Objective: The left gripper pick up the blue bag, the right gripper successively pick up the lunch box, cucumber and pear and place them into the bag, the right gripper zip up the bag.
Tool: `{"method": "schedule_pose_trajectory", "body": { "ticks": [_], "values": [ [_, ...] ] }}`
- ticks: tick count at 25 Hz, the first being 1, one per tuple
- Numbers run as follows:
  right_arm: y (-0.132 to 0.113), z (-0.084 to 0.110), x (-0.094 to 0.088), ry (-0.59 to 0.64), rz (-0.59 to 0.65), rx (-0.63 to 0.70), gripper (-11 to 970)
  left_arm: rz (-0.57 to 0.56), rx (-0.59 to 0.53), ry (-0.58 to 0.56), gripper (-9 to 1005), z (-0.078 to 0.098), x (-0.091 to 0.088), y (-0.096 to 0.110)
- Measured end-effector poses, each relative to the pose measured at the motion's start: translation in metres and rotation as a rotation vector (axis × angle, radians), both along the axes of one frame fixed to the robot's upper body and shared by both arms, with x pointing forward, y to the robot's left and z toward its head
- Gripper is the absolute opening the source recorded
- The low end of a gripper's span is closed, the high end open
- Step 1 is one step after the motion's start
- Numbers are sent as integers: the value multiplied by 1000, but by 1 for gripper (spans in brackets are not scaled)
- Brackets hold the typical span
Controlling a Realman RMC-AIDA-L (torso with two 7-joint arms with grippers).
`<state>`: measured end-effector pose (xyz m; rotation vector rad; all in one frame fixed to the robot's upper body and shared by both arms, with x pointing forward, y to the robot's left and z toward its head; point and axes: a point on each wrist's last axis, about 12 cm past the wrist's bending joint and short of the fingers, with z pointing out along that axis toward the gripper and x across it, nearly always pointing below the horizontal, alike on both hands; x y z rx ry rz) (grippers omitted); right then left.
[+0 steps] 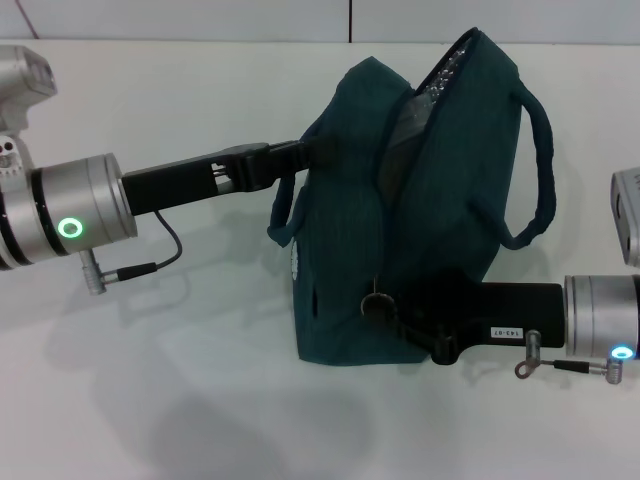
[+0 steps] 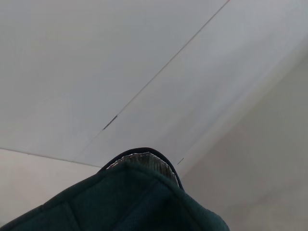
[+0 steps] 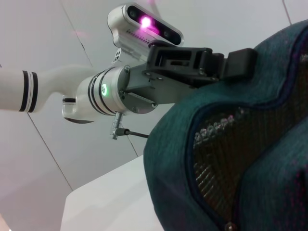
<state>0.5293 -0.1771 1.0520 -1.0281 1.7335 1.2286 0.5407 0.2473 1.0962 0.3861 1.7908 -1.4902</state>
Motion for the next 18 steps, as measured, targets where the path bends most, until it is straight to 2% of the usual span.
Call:
{"method": "schedule_pose_trajectory", "body": {
  "ticks": [4,18],
  "values": [
    [-1,-1,-2,5,3,7,7,0,0,0,80,0,0,0],
    [-12,-8,-13,45,-18,8,8,2,2,-2,87,0,0,1]
  ]
}}
